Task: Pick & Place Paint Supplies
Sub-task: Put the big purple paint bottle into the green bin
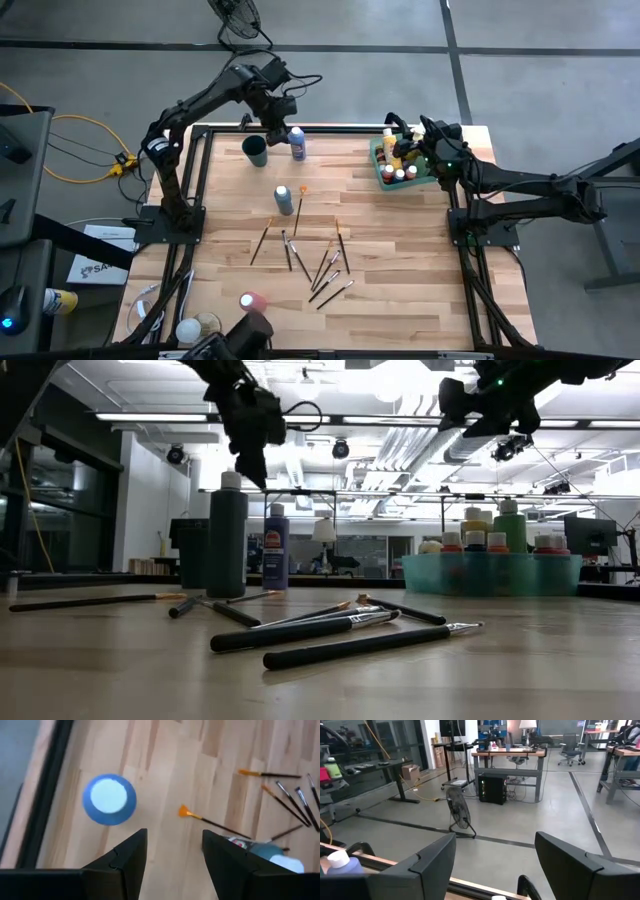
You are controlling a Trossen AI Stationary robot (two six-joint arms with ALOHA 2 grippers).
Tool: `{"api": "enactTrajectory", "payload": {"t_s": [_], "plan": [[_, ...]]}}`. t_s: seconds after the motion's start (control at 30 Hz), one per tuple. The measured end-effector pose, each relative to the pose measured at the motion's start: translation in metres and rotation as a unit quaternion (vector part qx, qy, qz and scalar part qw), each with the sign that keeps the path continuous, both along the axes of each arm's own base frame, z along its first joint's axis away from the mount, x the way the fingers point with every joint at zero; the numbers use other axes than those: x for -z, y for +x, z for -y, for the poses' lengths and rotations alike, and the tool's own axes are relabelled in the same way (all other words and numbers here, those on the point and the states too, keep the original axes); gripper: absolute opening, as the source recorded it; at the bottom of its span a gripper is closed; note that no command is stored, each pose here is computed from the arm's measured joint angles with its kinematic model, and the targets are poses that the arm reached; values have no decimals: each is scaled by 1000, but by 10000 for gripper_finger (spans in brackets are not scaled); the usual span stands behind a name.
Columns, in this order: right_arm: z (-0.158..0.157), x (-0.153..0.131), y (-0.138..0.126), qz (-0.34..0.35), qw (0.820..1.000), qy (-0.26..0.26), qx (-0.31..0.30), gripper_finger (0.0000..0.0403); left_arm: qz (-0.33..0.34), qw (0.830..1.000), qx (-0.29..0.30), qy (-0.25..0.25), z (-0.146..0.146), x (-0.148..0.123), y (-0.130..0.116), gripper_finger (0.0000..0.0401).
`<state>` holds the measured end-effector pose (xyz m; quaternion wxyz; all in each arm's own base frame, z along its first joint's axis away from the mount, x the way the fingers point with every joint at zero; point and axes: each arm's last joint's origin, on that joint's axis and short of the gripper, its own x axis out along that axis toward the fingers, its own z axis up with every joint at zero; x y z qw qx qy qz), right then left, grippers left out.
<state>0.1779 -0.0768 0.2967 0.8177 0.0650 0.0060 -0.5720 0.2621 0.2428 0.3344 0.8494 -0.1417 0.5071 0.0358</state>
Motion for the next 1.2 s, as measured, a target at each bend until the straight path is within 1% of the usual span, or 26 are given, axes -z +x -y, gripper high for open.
{"api": "enactTrajectory", "payload": {"t_s": [0.1, 0.37, 0.47, 0.7, 0.93, 1.07, 1.2], "plan": [[0, 0, 0, 0, 1000, 0, 0, 265, -4, 1000, 11, 3, -5, 10, -4, 186], [0, 0, 0, 1, 1000, 1, -8, 265, 17, 998, 38, 43, -15, 32, -1, 186], [0, 0, 0, 1, 1000, 1, -8, 265, 6, 998, 43, 49, -16, 44, -2, 186], [0, 0, 0, 1, 1000, 1, -8, 265, -19, 998, 43, 34, -13, 78, -5, 186], [0, 0, 0, 1, 1000, 1, -8, 265, 1, 998, 36, 56, -14, 113, -4, 186], [0, 0, 0, 1, 1000, 1, -8, 265, -4, 997, 23, 70, -14, 122, -5, 186], [0, 0, 0, 1, 1000, 1, -8, 265, 19, 995, 16, 96, -18, 123, -1, 186]]}}
